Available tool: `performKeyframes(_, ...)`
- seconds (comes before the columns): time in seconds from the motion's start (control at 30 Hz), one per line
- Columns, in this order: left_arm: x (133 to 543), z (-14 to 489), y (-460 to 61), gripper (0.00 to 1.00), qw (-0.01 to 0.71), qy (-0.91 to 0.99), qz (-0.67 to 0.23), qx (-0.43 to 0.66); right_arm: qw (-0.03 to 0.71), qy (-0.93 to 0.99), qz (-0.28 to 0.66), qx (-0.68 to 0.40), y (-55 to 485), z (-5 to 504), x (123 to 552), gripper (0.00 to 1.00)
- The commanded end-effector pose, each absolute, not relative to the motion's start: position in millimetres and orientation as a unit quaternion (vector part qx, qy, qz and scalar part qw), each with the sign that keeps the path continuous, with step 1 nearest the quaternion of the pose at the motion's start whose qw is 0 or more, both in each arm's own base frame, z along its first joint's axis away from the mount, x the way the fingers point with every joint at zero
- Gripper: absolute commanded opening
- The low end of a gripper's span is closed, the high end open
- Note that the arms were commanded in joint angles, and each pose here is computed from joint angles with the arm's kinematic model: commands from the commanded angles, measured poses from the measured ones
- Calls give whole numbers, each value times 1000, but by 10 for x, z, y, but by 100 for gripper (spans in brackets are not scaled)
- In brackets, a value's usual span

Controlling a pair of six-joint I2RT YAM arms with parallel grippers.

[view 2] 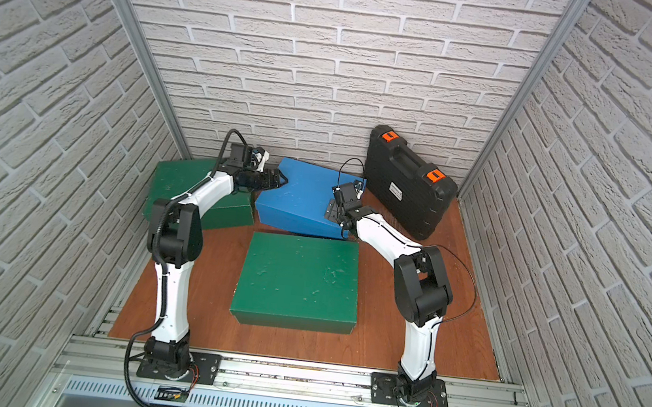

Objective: Stack the shoeboxes
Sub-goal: Adjust the shoebox at the center of the board.

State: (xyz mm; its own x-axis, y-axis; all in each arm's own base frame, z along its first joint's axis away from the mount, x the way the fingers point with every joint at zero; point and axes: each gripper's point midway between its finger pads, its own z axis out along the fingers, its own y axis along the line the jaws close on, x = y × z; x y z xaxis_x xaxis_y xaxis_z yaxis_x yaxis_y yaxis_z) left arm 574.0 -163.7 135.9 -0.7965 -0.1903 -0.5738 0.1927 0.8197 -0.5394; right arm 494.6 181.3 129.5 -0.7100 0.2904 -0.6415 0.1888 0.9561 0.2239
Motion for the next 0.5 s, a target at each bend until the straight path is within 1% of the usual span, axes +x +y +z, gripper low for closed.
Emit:
performKeyframes(0.0,5554,1491,-1716,90,320,886,-336,-5,313,940,112,76,2153,1056,4827,85)
performKeyframes(0.2,5187,1555,-1713,90,339,871,-357,-10,307,944,114,42,2327,1030,4687,84)
performKeyframes(0.27,5076,1530,-1730,91,338,869,-361,-11,302,947,106,39,2319,954,4621,84)
performKeyframes(0.3,5024,1516,-1741,91,337,869,-362,-11,313,943,110,39,2308,1075,4587,84)
performKeyframes(0.47,4850,1419,-1784,90,329,871,-364,-14,315,942,109,42,2242,1077,4457,84)
